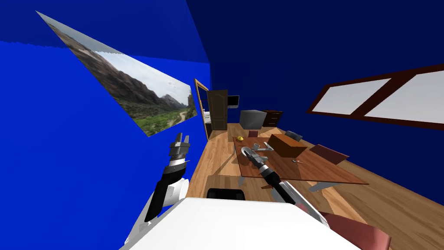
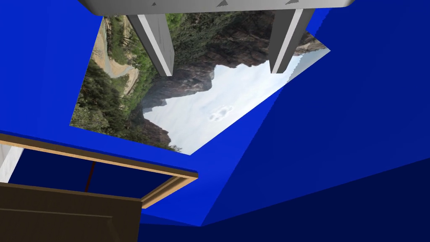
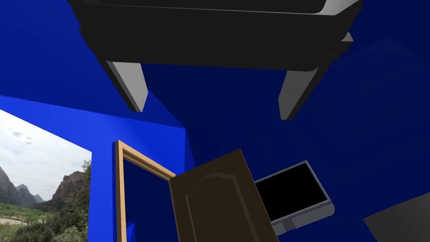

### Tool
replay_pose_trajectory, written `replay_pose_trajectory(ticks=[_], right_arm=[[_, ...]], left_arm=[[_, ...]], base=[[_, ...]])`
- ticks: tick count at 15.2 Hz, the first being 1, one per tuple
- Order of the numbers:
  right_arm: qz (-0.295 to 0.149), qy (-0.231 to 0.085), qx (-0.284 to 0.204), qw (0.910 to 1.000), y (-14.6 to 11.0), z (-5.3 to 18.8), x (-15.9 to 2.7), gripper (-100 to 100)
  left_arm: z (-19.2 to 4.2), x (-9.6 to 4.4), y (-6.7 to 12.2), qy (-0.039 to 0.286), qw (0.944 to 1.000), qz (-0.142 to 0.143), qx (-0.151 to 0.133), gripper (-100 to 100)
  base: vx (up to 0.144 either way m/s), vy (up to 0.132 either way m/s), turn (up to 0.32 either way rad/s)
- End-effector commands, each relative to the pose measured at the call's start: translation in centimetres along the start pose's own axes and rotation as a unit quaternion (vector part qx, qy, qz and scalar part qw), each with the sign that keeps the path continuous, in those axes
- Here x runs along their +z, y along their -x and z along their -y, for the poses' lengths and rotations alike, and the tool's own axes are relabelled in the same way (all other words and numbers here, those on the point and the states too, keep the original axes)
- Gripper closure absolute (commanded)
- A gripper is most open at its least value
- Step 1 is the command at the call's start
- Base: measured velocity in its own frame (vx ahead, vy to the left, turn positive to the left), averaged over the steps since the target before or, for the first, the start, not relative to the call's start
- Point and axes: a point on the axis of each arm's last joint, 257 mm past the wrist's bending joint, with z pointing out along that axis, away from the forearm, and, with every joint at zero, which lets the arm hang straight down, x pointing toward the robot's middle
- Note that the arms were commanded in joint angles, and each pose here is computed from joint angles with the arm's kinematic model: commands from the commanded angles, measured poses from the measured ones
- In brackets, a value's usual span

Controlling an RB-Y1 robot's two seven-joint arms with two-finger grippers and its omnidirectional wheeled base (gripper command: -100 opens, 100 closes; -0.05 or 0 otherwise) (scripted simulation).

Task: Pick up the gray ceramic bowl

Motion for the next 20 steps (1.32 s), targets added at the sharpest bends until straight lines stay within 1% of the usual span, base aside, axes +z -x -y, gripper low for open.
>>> replay_pose_trajectory(ticks=[1,2,3,4,5,6,7,8,9,10,11,12,13,14,16,17,19,20], right_arm=[[-0.016,-0.005,-0.012,0.9998,-1.4,0.7,-0.3,-100],[-0.041,-0.006,-0.044,0.9982,-3.2,1.5,-0.7,-100],[-0.046,-0.010,-0.043,0.9979,-3.7,1.9,-0.9,-100],[-0.066,-0.006,-0.076,0.9949,-5.0,2.3,-1.1,-100],[-0.076,-0.013,-0.074,0.9943,-5.9,3.1,-1.5,-100],[-0.077,-0.014,-0.074,0.9942,-6.0,3.2,-1.6,-100],[-0.102,-0.012,-0.106,0.9891,-7.6,3.9,-2.1,-100],[-0.109,-0.018,-0.105,0.9884,-8.2,4.5,-2.4,-100],[-0.129,-0.012,-0.138,0.9819,-9.5,5.0,-2.9,-100],[-0.138,-0.019,-0.137,0.9807,-10.3,5.7,-3.4,-100],[-0.140,-0.020,-0.136,0.9805,-10.4,5.8,-3.4,-100],[-0.163,-0.016,-0.168,0.9720,-11.9,6.6,-4.2,-100],[-0.171,-0.021,-0.167,0.9707,-12.5,7.2,-4.6,-100],[-0.192,-0.014,-0.199,0.9609,-13.7,7.8,-5.3,-100],[-0.202,-0.021,-0.198,0.9590,-14.4,8.6,-5.9,-100],[-0.225,-0.015,-0.229,0.9470,-15.7,9.5,-6.9,-100],[-0.232,-0.020,-0.228,0.9455,-16.2,10.0,-7.4,-100],[-0.250,-0.010,-0.258,0.9332,-17.1,10.6,-8.0,-100]], left_arm=[[0.0,0.0,0.0,0.000,1.0000,0.000,0.000,0],[0.0,0.0,0.0,0.000,1.0000,0.000,0.000,0],[0.0,0.0,0.0,0.000,1.0000,0.000,0.000,0],[0.0,0.0,0.0,0.000,1.0000,0.000,0.000,0],[0.0,0.0,0.0,0.000,1.0000,0.000,0.000,0],[0.0,0.0,0.0,0.000,1.0000,0.000,0.000,0],[0.0,0.0,0.0,0.000,1.0000,0.000,0.000,0],[0.0,0.0,0.0,0.000,1.0000,0.000,0.000,0],[0.0,0.0,0.0,0.000,1.0000,0.000,0.000,0],[0.0,0.0,0.0,0.000,1.0000,0.000,0.000,0],[0.0,0.0,0.0,0.000,1.0000,0.000,0.000,0],[0.0,0.0,0.0,0.000,1.0000,0.000,0.000,0],[0.0,0.0,0.0,0.000,1.0000,0.000,0.000,0],[0.0,0.0,0.0,0.000,1.0000,0.000,0.000,0],[0.0,0.0,0.0,0.000,1.0000,0.000,0.000,0],[0.0,0.0,0.0,0.000,1.0000,0.000,0.000,0],[0.0,0.0,0.0,0.000,1.0000,0.000,0.000,0],[0.0,0.0,0.0,0.000,1.0000,0.000,0.000,0]], base=[[0.031,0.084,0.011],[0.041,0.086,0.043],[0.043,0.084,0.051],[0.046,0.104,0.078],[0.054,0.106,0.059],[0.042,0.070,0.010],[0.051,0.069,0.046],[0.057,0.067,0.051],[0.077,0.084,0.071],[0.076,0.090,0.056],[0.053,0.063,0.010],[0.065,0.071,0.047],[0.079,0.067,0.052],[0.096,0.065,0.069],[0.083,0.050,0.032],[0.086,0.042,0.047],[0.081,0.026,0.031],[0.074,0.018,0.041]])
